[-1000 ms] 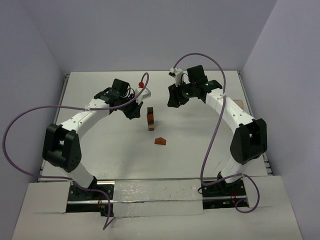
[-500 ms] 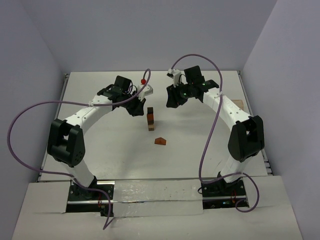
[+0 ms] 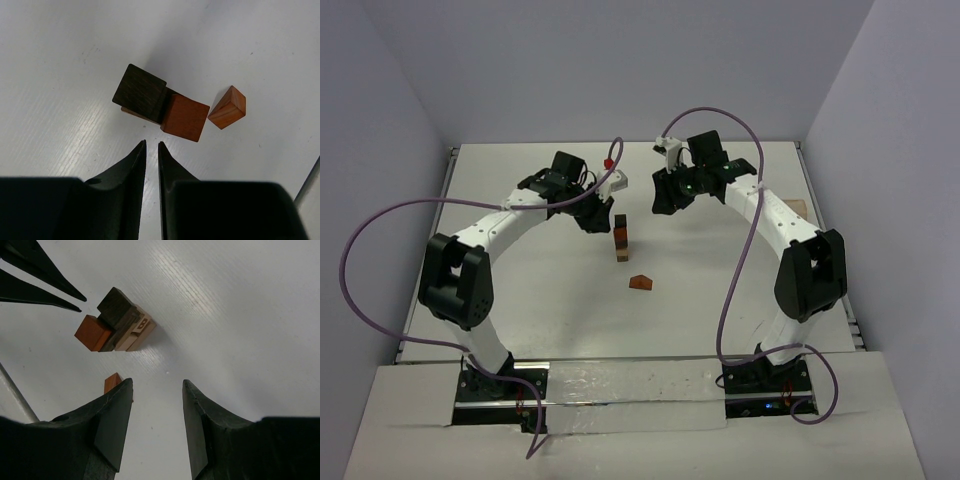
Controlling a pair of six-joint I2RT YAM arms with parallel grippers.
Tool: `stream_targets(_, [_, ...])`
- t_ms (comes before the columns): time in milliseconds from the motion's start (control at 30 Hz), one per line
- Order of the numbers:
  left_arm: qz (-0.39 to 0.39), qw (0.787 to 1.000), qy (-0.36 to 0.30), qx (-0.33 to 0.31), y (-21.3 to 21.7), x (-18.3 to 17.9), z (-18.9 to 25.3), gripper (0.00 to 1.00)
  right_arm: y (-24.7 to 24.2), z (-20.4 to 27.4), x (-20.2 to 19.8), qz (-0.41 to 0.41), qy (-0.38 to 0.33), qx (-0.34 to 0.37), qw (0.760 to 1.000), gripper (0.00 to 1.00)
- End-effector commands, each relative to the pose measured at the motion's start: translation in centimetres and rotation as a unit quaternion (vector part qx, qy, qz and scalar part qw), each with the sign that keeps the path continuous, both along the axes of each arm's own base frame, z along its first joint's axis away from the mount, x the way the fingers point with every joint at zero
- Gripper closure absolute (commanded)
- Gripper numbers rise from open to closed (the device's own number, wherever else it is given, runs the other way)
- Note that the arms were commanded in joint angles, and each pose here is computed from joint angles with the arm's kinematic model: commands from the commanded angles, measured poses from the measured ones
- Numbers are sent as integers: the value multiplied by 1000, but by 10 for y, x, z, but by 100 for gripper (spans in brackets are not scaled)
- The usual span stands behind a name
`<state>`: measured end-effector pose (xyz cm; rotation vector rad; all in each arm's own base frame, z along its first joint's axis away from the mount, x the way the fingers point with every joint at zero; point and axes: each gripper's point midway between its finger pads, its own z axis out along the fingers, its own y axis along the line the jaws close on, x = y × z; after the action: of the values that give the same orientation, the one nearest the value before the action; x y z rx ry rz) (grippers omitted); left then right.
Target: Build the wood block tower
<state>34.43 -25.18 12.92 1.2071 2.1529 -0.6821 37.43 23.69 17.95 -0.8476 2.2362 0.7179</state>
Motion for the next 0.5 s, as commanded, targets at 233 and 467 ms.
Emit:
stream_targets(233, [-16, 1000, -10, -23, -15, 6, 14, 75, 7, 17, 13, 1, -29, 9, 1000, 48])
stream_targets(467, [-18, 1000, -11, -23, -16, 6, 15, 71, 7, 15, 13, 1, -27, 8, 1000, 47])
